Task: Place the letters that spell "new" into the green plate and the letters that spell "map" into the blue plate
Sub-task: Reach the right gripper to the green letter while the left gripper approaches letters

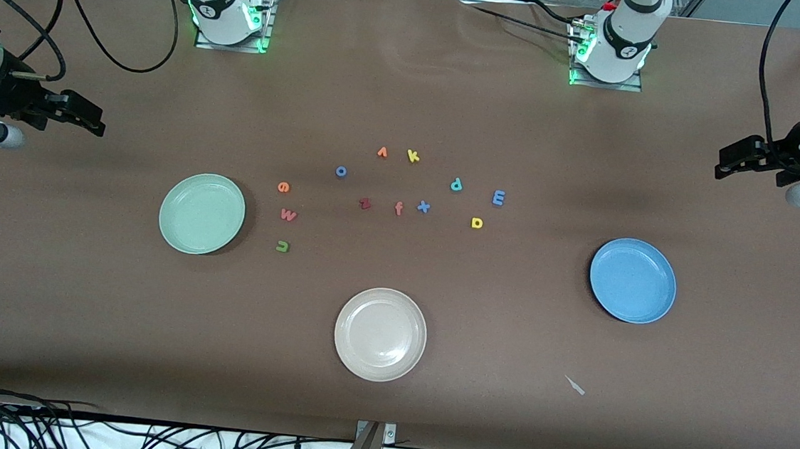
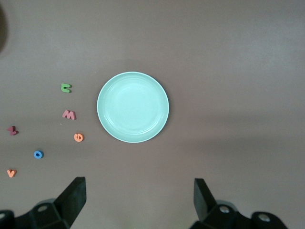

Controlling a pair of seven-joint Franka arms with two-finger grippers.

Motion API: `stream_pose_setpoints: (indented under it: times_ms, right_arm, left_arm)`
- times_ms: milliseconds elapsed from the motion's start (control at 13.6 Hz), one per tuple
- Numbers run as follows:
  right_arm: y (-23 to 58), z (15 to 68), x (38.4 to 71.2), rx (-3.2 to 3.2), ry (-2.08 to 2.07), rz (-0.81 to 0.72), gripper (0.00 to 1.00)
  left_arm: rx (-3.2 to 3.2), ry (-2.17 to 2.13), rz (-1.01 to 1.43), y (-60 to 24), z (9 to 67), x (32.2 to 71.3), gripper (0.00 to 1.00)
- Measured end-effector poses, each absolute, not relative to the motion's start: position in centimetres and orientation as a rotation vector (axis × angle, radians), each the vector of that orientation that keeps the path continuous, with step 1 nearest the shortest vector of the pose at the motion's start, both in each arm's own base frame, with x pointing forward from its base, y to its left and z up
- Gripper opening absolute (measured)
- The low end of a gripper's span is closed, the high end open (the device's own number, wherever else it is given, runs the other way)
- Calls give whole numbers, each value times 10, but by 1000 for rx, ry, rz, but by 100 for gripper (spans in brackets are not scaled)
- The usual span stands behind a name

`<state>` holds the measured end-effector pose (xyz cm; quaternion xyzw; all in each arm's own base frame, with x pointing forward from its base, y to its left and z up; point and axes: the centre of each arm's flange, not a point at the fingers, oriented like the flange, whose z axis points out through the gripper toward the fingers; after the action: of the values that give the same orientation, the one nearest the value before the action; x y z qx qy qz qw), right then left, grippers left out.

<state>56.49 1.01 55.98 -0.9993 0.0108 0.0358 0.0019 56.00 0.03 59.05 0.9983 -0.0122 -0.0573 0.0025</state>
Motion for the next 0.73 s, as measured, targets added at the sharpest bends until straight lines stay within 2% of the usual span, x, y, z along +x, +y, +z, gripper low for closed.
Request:
stream_pose_setpoints:
  times_ms: [367,735]
  right_arm:
    - [18,522,584,-3135,83,68,100]
    - [108,424,616,-3154,134,85,100]
  left_arm:
    - [3128,-43,-200,-1,582,564,100]
    - [3118,-146,-216,-37,560,577,100]
